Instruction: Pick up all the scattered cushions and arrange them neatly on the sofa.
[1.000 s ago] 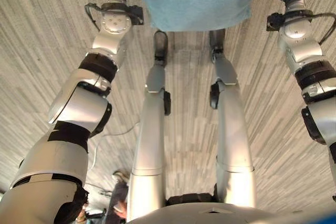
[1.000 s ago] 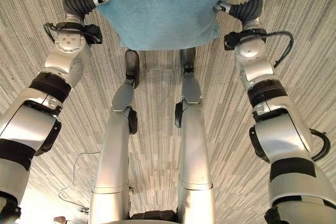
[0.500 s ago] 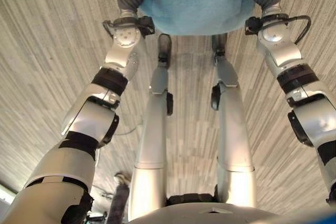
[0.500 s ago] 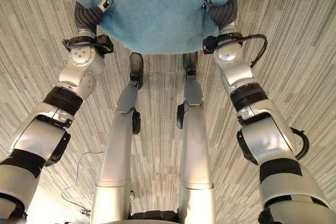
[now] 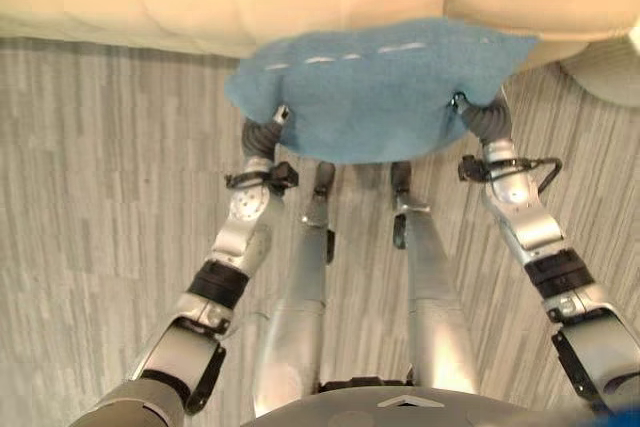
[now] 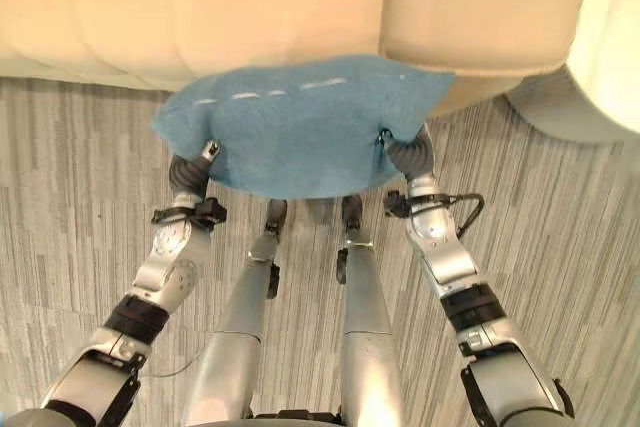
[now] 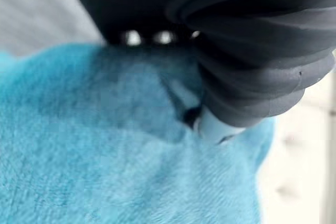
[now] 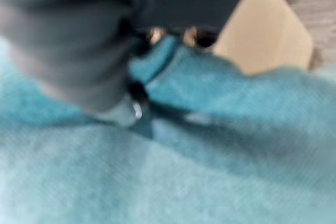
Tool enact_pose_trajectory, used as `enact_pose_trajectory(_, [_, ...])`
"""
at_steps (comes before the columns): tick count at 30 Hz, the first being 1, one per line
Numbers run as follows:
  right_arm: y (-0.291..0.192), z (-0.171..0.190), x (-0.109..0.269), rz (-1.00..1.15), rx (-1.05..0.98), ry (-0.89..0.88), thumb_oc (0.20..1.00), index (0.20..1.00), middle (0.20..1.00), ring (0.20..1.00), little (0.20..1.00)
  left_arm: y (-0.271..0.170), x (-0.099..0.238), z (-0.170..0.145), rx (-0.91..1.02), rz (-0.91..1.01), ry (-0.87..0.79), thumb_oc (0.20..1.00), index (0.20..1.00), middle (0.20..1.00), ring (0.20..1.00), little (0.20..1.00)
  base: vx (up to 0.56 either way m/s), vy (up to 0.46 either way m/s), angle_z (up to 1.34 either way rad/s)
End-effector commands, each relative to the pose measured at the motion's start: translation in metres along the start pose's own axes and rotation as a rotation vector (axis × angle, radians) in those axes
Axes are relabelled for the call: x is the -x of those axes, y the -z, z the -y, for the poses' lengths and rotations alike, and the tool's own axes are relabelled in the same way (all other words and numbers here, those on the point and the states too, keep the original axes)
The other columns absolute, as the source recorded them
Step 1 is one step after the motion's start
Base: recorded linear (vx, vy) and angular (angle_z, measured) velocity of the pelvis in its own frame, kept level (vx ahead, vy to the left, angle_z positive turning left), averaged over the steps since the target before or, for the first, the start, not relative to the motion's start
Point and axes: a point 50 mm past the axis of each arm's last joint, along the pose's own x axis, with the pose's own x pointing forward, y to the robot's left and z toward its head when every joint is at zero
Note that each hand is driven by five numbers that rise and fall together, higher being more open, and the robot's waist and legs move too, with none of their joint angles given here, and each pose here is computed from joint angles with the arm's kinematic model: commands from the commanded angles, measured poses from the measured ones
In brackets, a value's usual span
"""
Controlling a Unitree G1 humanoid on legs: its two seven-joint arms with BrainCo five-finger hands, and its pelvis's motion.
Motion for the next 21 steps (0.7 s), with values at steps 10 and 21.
enact_pose_trajectory(10, [-0.013,-0.016,0.018,0.122,-0.040,-0.113,0.200,0.200,0.200,0.200,0.200,0.004,0.017,0.020,0.078,0.044,0.194,0.200,0.200,0.200,0.200,0.200,0.09,-0.060,0.34])
enact_pose_trajectory(21, [0.007,-0.024,0.027,0.011,-0.092,-0.120,0.200,0.200,0.200,0.200,0.200,0.010,0.029,0.010,0.003,-0.006,0.230,0.200,0.200,0.200,0.200,0.200,0.18,0.137,0.32])
